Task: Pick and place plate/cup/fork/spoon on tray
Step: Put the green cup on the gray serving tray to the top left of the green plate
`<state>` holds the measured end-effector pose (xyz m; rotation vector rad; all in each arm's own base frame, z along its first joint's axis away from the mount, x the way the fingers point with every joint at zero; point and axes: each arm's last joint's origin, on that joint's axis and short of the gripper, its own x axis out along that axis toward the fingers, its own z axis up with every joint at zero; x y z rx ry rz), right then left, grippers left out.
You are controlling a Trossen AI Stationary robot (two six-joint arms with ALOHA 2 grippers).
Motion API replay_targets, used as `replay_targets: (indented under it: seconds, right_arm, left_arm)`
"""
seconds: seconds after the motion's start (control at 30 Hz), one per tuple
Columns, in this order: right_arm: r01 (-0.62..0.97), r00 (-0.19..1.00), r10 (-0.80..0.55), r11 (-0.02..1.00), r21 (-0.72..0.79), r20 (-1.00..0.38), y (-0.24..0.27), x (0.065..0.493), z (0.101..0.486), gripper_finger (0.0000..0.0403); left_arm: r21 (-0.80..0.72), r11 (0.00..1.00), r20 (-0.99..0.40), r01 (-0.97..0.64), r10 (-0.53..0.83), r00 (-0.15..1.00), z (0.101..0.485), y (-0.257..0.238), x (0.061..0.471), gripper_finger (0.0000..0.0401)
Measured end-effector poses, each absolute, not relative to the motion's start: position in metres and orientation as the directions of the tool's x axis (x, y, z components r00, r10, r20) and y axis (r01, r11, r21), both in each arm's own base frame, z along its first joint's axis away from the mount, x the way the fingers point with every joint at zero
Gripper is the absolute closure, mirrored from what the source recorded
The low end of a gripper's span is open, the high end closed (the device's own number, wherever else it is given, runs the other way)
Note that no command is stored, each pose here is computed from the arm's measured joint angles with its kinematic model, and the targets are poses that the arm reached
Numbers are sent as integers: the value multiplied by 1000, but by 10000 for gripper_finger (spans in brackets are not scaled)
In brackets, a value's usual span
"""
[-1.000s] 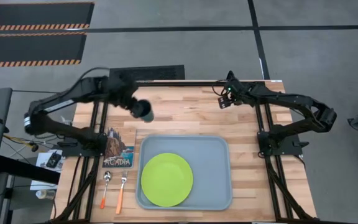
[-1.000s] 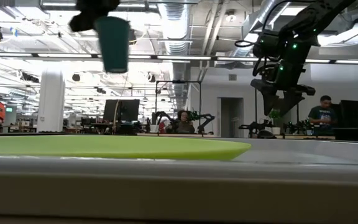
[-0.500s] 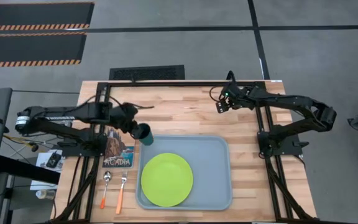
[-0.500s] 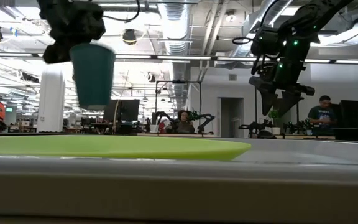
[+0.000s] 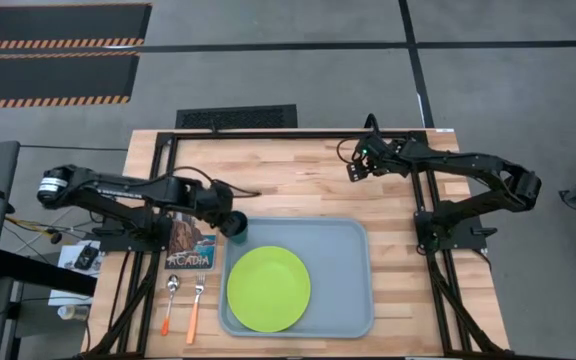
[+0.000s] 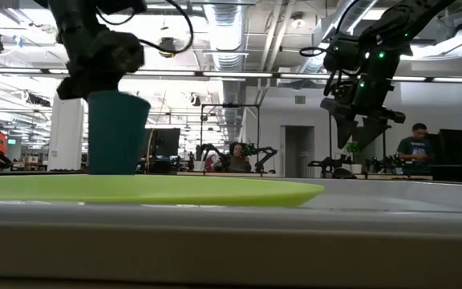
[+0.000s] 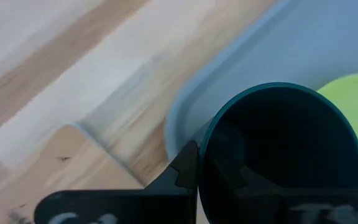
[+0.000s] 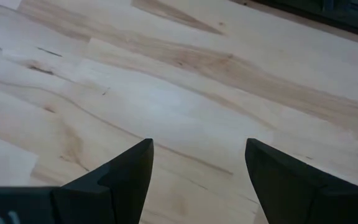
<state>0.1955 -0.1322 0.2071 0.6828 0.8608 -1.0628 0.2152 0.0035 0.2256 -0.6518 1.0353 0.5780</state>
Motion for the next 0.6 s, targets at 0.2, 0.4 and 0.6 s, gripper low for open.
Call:
replay_targets:
  seconds: [0.2, 0.4, 0.6]
  right_arm:
    - [934, 225, -448, 352, 60, -865, -132, 195, 207, 121]
    - [934, 225, -449, 351, 61, -865, -132, 195, 207, 121]
    - [934, 225, -449, 352, 60, -865, -132, 195, 207, 121]
  left_arm:
    - [-190, 690, -917, -699, 129, 377, 216, 2, 225, 401]
    - [-170, 694, -909, -699, 163, 383, 216, 3, 226, 401]
    - [-165, 702, -908, -692, 166, 384, 216, 3, 226, 401]
